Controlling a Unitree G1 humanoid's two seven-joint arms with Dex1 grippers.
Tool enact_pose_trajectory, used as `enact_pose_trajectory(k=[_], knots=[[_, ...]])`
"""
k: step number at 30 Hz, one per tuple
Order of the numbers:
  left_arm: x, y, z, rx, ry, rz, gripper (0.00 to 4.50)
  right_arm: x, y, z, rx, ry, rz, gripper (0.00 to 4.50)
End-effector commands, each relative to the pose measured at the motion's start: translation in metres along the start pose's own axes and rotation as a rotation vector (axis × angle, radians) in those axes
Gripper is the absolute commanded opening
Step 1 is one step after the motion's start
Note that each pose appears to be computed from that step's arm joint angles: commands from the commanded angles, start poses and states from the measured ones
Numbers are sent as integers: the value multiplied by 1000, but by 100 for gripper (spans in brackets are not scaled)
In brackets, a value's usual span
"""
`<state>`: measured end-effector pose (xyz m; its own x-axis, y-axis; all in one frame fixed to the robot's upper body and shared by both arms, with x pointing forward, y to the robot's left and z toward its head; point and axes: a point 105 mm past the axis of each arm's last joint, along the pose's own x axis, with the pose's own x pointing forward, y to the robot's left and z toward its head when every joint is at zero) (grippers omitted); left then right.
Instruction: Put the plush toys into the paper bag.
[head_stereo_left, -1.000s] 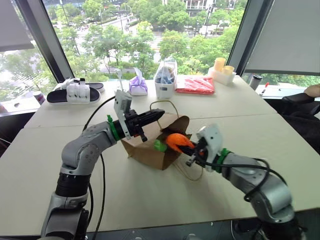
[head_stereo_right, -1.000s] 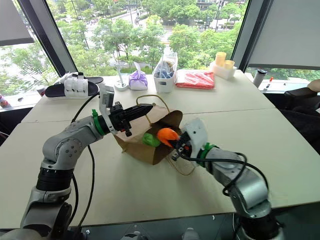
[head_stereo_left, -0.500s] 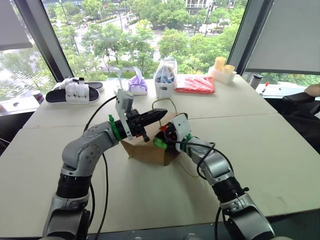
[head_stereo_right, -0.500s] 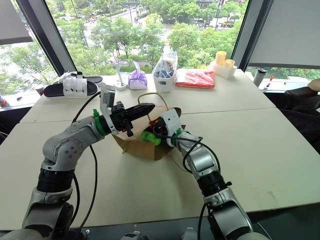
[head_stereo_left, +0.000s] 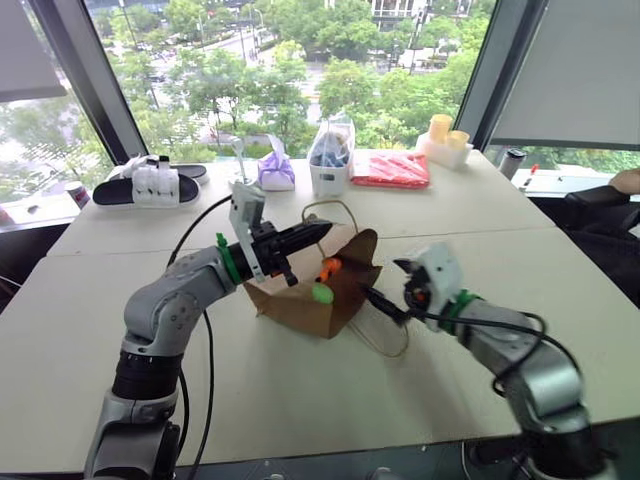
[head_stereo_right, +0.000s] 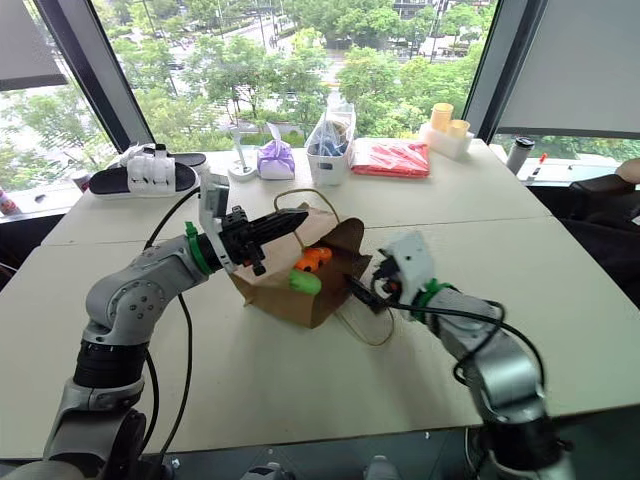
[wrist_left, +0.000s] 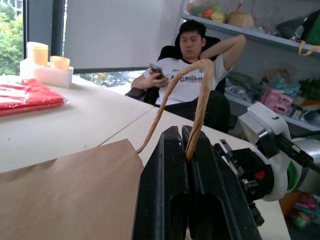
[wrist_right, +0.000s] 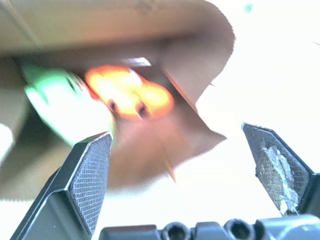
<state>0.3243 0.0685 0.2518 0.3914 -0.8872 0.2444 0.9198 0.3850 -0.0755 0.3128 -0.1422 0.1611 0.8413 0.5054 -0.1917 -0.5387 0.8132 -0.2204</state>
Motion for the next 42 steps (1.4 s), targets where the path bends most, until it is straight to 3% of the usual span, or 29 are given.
enact_pose_trajectory(k=[1,9,10,12,19,22,28,31,35,40,42], knots=[[1,-4,11,44,-35,-20,0,1,2,-22,-20,54,-2,448],[3,-3,10,54,-31,-18,0,19,-9,-56,-7,120,-42,448],[3,-4,10,56,-31,-18,0,23,-11,-57,-3,122,-45,424],[3,-5,10,56,-32,-16,0,30,-15,-58,3,124,-54,364],[3,-4,12,65,-43,-4,0,39,-22,-46,21,85,-43,2],[2,0,17,77,-57,17,0,33,-25,-18,26,14,-23,2],[1,23,37,106,-111,119,0,18,-29,73,-26,-196,43,2],[1,31,42,104,-137,155,0,14,-32,99,-62,-241,63,2],[2,38,39,94,-145,197,0,14,-36,111,-87,-254,88,2],[5,39,30,61,-140,222,0,17,-40,108,-96,-233,100,2],[5,40,15,38,-110,237,0,21,-44,99,-96,-200,88,2]])
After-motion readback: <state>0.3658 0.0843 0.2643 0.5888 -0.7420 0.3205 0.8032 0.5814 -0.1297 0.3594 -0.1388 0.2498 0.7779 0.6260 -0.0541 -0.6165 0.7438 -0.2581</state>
